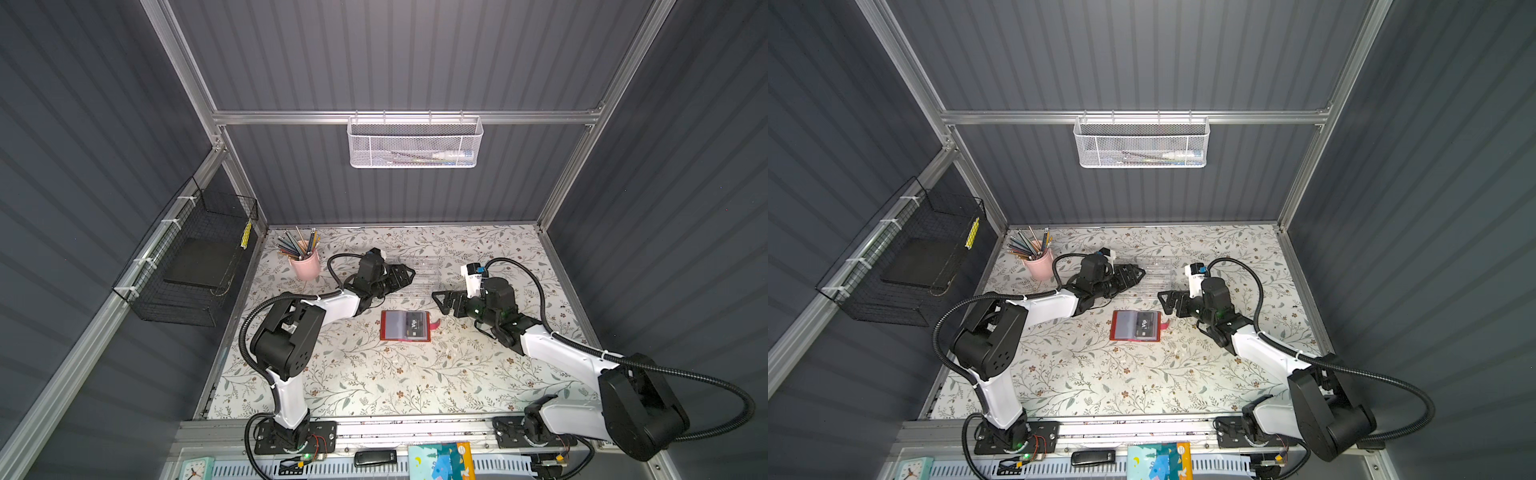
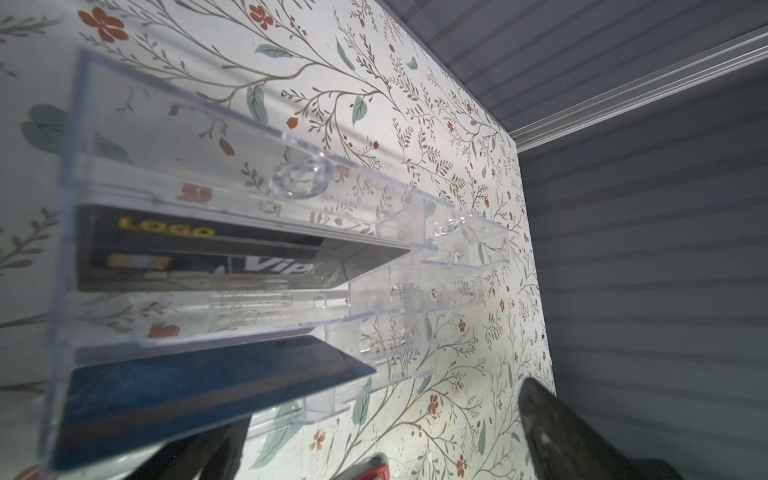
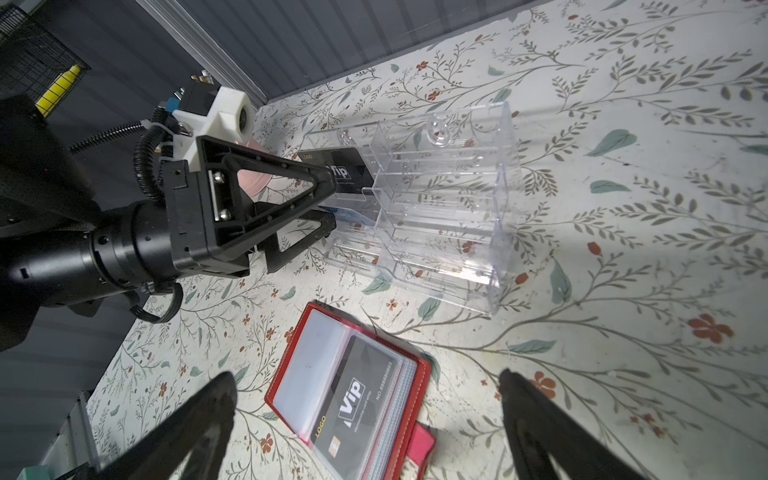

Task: Take the credit cards out of the card holder
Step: Touch the credit card in the storage box.

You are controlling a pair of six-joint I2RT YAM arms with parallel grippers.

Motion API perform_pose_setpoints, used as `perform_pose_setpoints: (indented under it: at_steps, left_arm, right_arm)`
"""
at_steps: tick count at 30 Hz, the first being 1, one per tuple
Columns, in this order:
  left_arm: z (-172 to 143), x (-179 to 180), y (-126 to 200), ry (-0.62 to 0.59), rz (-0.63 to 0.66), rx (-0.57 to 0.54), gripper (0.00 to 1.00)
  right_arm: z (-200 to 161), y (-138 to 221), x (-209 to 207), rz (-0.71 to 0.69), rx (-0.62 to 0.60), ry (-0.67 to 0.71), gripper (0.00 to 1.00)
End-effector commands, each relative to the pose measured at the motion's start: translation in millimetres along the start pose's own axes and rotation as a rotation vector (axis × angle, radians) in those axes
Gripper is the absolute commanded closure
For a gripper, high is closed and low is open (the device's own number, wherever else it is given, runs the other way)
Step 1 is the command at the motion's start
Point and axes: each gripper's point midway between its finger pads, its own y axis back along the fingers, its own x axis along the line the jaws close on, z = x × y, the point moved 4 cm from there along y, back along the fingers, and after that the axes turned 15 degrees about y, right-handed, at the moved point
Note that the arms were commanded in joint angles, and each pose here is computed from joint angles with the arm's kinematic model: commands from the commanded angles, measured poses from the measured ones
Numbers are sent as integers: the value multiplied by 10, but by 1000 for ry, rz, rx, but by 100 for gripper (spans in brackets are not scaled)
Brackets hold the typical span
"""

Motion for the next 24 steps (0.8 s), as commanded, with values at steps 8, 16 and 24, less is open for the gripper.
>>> perform_pose_setpoints:
  at_steps: [8, 16, 24]
  left_arm:
    - [119, -81, -20, -52, 5, -45, 0]
    - [143, -118, 15, -64, -3, -59, 0]
    - [123, -209, 110, -70, -33, -50, 0]
  right_arm:
    - [-44, 17, 39, -57, 19, 42, 1]
    - [-13, 106, 81, -112, 36, 40, 1]
    - [-45, 222, 113, -128, 77, 25, 1]
